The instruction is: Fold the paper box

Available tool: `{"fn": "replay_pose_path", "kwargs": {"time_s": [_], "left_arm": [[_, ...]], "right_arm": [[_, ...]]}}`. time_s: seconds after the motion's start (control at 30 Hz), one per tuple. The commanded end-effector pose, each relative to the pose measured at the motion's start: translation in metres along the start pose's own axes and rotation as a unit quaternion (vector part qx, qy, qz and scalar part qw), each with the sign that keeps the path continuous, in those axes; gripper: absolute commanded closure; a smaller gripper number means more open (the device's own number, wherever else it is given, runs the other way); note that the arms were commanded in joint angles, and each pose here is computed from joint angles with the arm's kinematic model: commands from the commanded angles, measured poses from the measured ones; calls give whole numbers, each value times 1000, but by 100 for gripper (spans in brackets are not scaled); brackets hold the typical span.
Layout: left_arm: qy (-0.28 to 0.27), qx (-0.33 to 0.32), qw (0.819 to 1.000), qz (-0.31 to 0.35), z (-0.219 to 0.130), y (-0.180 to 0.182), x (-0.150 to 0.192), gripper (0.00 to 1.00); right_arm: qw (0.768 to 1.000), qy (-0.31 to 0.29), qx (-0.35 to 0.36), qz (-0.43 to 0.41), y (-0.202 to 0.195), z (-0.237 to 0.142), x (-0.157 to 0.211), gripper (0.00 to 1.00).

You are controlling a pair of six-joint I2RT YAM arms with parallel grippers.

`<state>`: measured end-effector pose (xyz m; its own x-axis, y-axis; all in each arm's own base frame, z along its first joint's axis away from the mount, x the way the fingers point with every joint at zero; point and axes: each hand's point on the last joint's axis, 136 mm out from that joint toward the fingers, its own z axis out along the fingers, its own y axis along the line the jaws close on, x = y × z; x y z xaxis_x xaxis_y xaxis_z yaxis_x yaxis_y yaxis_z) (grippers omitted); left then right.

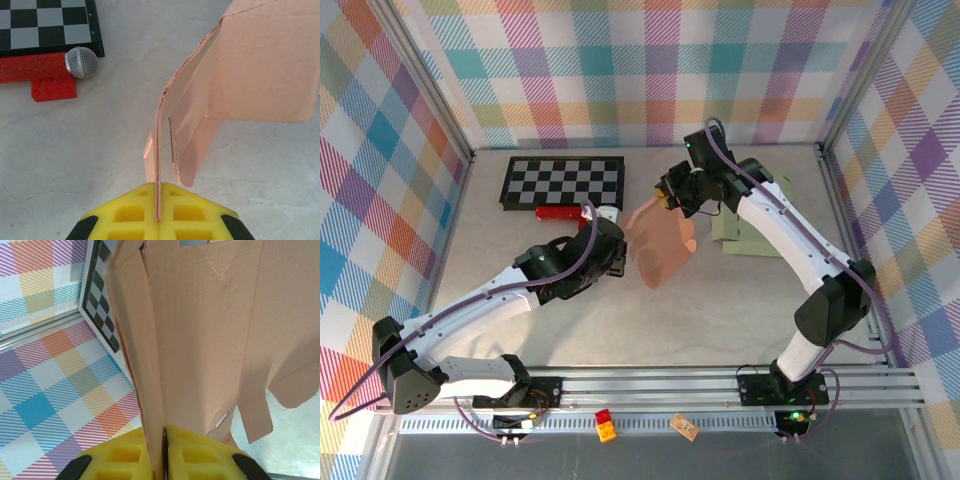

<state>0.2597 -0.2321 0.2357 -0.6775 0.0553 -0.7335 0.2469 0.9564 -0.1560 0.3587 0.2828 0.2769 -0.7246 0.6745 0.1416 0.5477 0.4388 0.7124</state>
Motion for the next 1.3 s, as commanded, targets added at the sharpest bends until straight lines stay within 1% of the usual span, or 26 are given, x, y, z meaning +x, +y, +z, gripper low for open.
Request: {"fn": "replay_pose_path", "kwargs": {"time_s": [0.0, 0.13, 0.3, 0.43, 0.5, 0.53, 0.6, 0.73, 0.8, 0.87, 1.03, 1.17, 1.27], "left_arm": [[-6, 6, 1000, -4, -12, -1, -5, 100], [-4, 4, 1000, -5, -12, 0, -3, 100], [-3, 6, 1000, -7, -13, 1, -1, 99], [-4, -9, 1000, -23, -20, 14, 4, 51], [-8, -17, 999, -36, -29, 23, 6, 37], [-11, -20, 999, -44, -34, 27, 6, 33], [-20, -17, 998, -58, -45, 34, 5, 29], [-36, -16, 994, -100, -64, 52, 6, 25], [-36, -21, 992, -121, -67, 63, 10, 25], [-32, -28, 988, -147, -67, 75, 13, 27], [-2, -43, 977, -207, -56, 99, 26, 36], [19, -55, 971, -233, -46, 113, 37, 47], [33, -56, 967, -248, -35, 120, 48, 50]], "right_arm": [[1000, -9, -9, -13, 8, -6, 0, 88], [1000, -9, -7, -13, 6, -5, 0, 90], [1000, -10, -9, -14, 4, -1, -1, 100], [1000, -8, -8, 5, -7, 11, 3, 100], [1000, -6, -13, 24, -13, 19, 5, 100], [999, -10, -15, 34, -16, 22, 6, 100], [998, -20, -21, 49, -21, 29, 8, 100], [997, -36, -29, 65, -23, 46, 9, 100], [996, -41, -29, 67, -24, 56, 11, 100], [996, -45, -35, 64, -21, 64, 11, 100], [997, -43, -19, 53, -30, 91, 12, 100], [998, -33, -48, 31, -29, 110, 13, 100], [997, -25, -71, -4, -24, 118, 15, 100]]}}
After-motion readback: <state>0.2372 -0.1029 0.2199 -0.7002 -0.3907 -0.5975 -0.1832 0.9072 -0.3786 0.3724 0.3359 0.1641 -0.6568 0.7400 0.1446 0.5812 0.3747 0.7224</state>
